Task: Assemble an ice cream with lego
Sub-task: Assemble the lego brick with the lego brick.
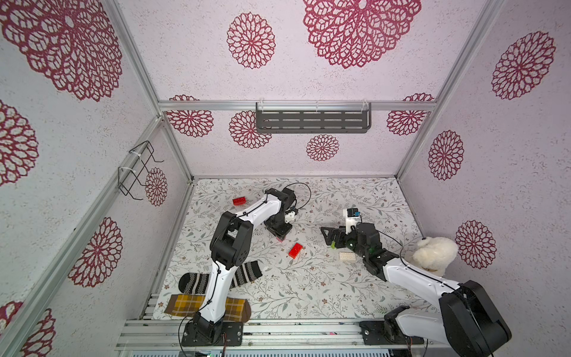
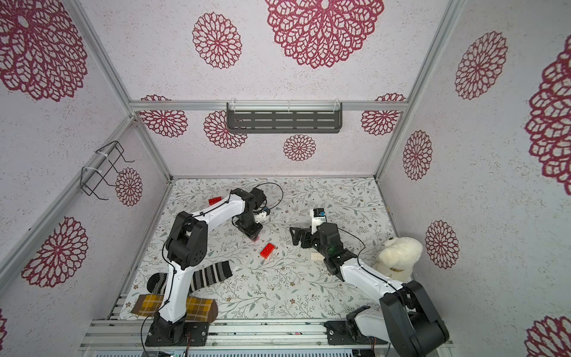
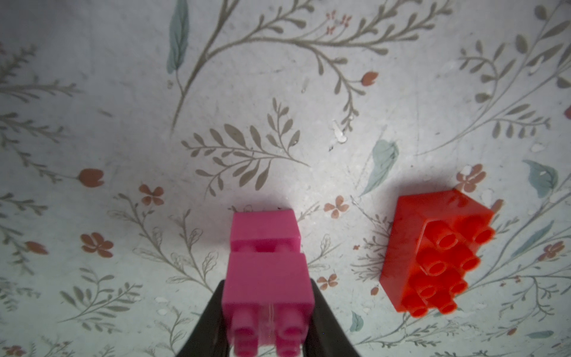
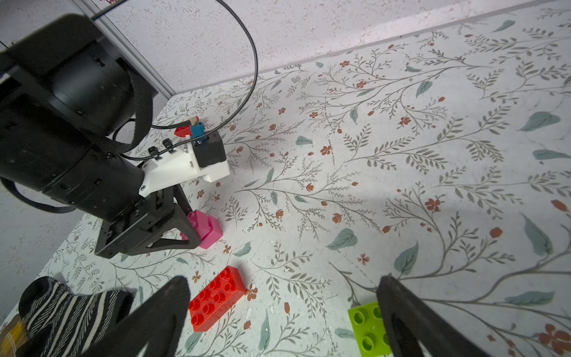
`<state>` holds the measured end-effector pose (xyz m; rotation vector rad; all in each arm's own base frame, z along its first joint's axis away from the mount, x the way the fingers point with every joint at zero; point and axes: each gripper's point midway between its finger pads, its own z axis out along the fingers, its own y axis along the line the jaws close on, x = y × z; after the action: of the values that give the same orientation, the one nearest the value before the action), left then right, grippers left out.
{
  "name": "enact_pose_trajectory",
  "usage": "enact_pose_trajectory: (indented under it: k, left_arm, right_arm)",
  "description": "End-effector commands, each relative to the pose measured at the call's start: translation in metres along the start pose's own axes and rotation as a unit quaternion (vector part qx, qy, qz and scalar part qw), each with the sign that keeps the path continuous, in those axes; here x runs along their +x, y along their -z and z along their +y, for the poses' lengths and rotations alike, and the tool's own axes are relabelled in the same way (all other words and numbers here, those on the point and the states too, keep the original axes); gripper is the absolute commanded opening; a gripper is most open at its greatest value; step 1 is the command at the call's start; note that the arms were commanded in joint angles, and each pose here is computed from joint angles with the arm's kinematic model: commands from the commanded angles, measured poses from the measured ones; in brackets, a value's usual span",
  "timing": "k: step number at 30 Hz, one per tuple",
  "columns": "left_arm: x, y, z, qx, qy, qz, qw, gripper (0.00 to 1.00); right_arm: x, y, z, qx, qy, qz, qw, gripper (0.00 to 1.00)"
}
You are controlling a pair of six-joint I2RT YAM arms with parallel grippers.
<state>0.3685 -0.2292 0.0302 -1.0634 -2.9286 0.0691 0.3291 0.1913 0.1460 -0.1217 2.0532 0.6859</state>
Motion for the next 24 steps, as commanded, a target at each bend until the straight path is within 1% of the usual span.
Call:
enact_pose_trajectory:
  k: [1,6,8,12,20,24]
  left_arm:
    - [0.001,-0.017,-0.004,0.023,-0.001,0.020,1.000,0.08]
    - [0.000,-0.019,-0.001,0.025,0.001,0.021,0.999,0.20]
    - [0.000,-0.019,0.000,0.023,0.001,0.020,1.000,0.27]
    - [-0.003,-0.013,0.002,0.021,0.003,0.011,1.000,0.36]
    - [-0.014,0.002,0.009,0.010,0.009,-0.011,1.000,0.45]
    - [-0.019,0.006,0.011,0.002,0.009,-0.017,1.000,0.46]
  right_arm:
    - [-0.017,-0.002,0.013,-0.022,-0.001,-0.013,1.000,0.99]
    - [-0.006,-0.014,0.020,-0.045,-0.009,0.021,0.999,0.99]
    - [-0.004,-0.016,0.022,-0.051,-0.010,0.028,0.998,0.99]
    - [0.002,-0.021,0.027,-0.068,-0.014,0.045,0.997,0.99]
    - [0.007,-0.026,0.029,-0.075,-0.018,0.060,0.995,0.99]
    - [0.007,-0.026,0.030,-0.077,-0.017,0.060,0.995,0.99]
